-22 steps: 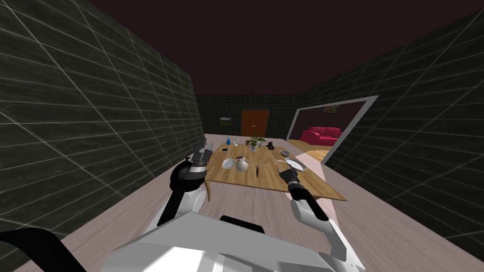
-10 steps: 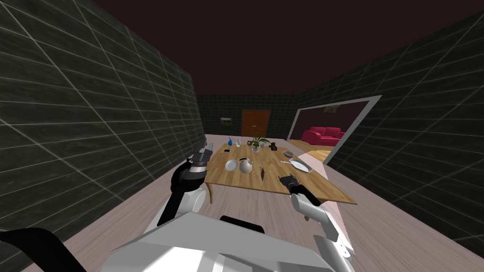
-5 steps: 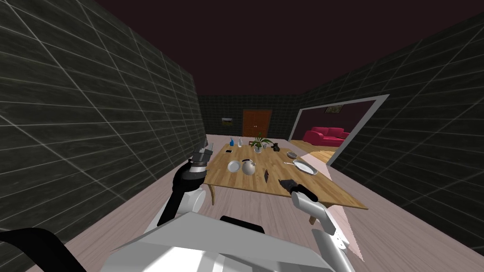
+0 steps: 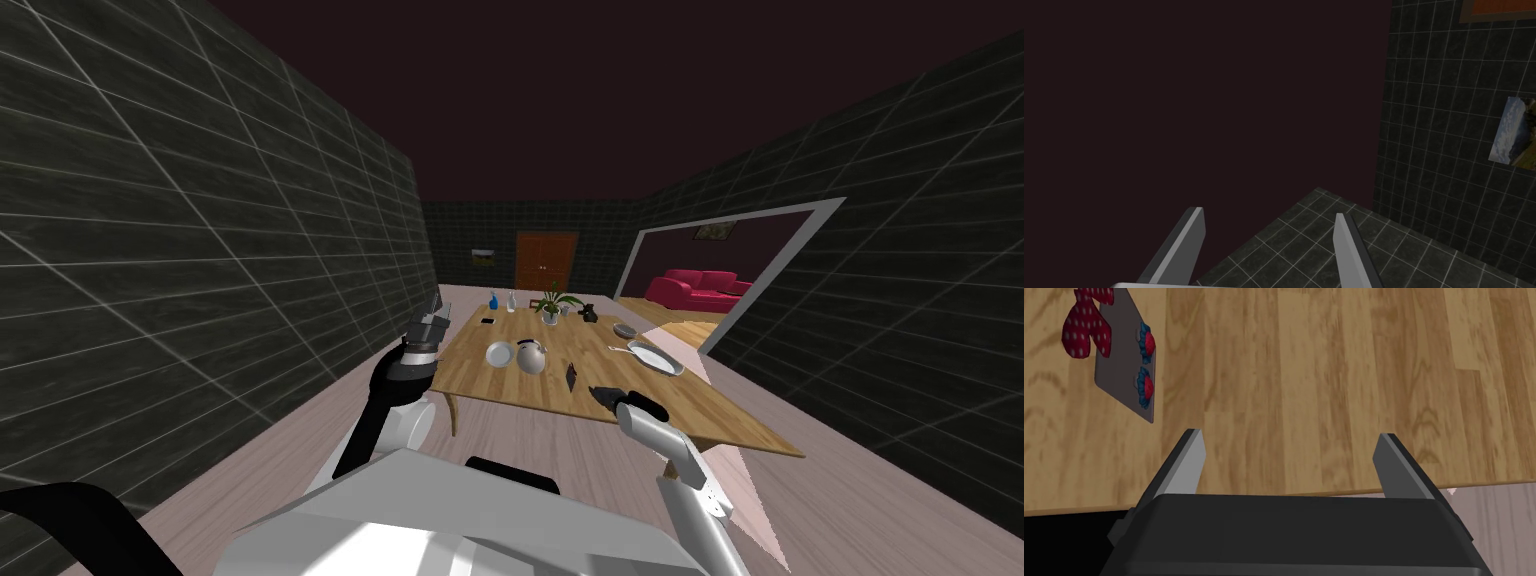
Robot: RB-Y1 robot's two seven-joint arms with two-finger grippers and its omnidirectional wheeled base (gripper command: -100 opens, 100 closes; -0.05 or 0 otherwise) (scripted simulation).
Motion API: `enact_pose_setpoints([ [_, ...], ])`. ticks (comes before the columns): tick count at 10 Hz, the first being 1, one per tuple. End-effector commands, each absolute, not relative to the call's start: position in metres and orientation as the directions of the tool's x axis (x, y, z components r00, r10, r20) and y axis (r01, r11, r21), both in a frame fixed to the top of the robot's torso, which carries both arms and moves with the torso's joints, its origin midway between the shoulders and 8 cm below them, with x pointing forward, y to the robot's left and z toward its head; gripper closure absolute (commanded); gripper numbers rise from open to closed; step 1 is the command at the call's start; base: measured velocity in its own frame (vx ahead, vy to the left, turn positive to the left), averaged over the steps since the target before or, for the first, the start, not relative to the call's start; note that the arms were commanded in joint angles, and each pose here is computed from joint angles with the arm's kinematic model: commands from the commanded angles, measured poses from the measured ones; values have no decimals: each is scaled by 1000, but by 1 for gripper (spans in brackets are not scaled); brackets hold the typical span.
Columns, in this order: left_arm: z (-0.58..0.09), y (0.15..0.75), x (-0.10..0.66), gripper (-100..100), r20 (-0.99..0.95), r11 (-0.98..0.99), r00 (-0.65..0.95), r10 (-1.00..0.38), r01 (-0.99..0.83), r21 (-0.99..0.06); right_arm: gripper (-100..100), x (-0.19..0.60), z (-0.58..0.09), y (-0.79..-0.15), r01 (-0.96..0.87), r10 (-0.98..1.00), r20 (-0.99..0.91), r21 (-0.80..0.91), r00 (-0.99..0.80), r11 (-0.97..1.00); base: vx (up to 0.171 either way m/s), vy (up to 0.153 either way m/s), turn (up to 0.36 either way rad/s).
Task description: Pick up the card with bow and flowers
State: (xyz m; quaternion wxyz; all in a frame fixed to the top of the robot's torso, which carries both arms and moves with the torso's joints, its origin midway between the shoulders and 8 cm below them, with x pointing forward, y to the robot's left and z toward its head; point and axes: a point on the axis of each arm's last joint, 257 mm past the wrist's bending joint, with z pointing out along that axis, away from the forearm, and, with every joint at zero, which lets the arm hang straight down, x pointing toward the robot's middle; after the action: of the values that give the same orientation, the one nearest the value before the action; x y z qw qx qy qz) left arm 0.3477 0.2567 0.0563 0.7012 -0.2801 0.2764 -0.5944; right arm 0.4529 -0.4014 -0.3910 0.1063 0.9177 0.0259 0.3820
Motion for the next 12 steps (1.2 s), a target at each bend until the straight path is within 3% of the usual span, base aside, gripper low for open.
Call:
enact_pose_setpoints([
  [1, 56, 257, 348, 0, -55, 136, 140, -989, 679, -722, -100, 446, -404, -402, -71, 51, 668, 154, 743, -986, 43, 102, 70],
  [11, 56, 257, 348, 0, -55, 136, 140, -989, 679, -722, -100, 418, -441, -393, -186, -163, 528, -9, 833, -982, 39, 57, 33],
  [12, 56, 257, 348, 0, -55, 136, 140, -989, 679, -722, 0, 418, -441, -392, -189, -167, 525, -12, 835, -982, 0, 0, 0],
])
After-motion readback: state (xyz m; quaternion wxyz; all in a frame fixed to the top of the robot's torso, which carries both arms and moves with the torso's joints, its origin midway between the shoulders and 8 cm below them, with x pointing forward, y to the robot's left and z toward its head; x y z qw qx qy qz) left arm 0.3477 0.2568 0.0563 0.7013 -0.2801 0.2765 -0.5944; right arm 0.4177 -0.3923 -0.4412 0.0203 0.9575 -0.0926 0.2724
